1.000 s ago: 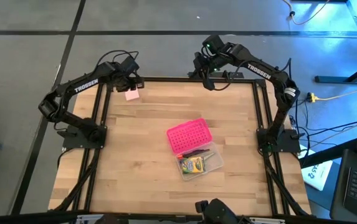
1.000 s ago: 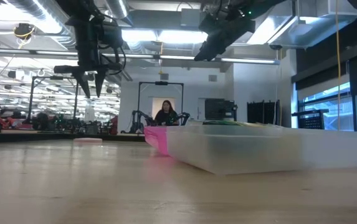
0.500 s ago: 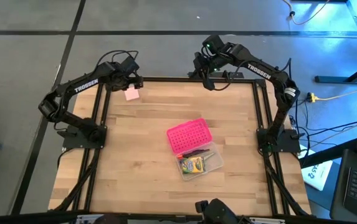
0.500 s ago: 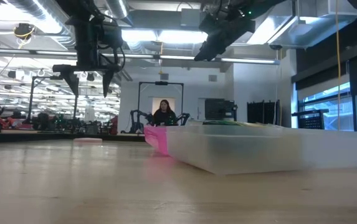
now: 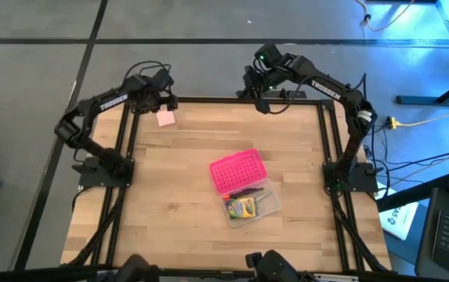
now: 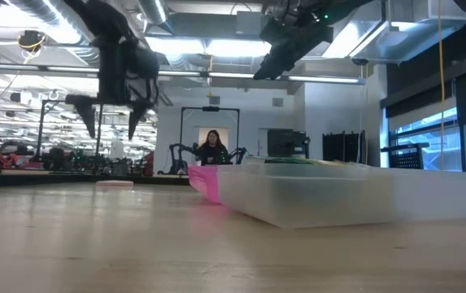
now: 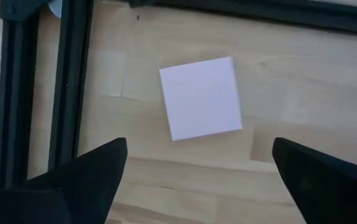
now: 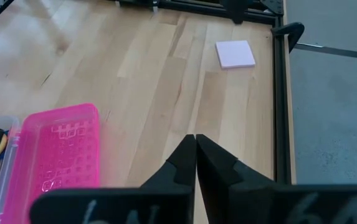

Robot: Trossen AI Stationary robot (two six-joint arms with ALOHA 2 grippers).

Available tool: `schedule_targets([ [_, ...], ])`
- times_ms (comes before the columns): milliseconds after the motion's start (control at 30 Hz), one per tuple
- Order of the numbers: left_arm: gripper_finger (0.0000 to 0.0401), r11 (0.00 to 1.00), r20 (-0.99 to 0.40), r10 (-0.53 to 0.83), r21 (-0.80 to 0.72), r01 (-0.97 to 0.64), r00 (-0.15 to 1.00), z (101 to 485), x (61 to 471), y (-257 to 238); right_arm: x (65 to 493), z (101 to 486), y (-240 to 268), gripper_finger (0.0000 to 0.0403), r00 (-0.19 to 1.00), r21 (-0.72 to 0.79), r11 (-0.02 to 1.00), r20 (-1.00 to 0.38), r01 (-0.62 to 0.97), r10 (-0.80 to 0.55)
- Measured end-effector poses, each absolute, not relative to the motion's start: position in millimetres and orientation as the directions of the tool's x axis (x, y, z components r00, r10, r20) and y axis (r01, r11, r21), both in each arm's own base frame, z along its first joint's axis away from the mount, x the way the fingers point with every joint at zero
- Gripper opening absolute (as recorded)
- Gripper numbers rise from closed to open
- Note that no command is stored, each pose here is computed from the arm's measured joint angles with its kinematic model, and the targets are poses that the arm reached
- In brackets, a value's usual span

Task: Pack school essentials
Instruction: Put the sticky note into the pink box

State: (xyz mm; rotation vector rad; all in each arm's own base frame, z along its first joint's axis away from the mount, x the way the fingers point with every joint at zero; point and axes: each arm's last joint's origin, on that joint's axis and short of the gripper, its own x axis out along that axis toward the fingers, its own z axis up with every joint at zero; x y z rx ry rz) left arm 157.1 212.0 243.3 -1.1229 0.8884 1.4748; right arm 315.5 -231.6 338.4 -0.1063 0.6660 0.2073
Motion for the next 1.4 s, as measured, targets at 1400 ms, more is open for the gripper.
schedule_targets([
  [1400,0.0385,-0.271,-0.991,0.128,-0.007,-0.963,-0.029,156.5,160.3,272.0,315.5,338.4,-231.5,0.0016,0.767,-0.031,0.974,-0.623,-0.225,0.157],
])
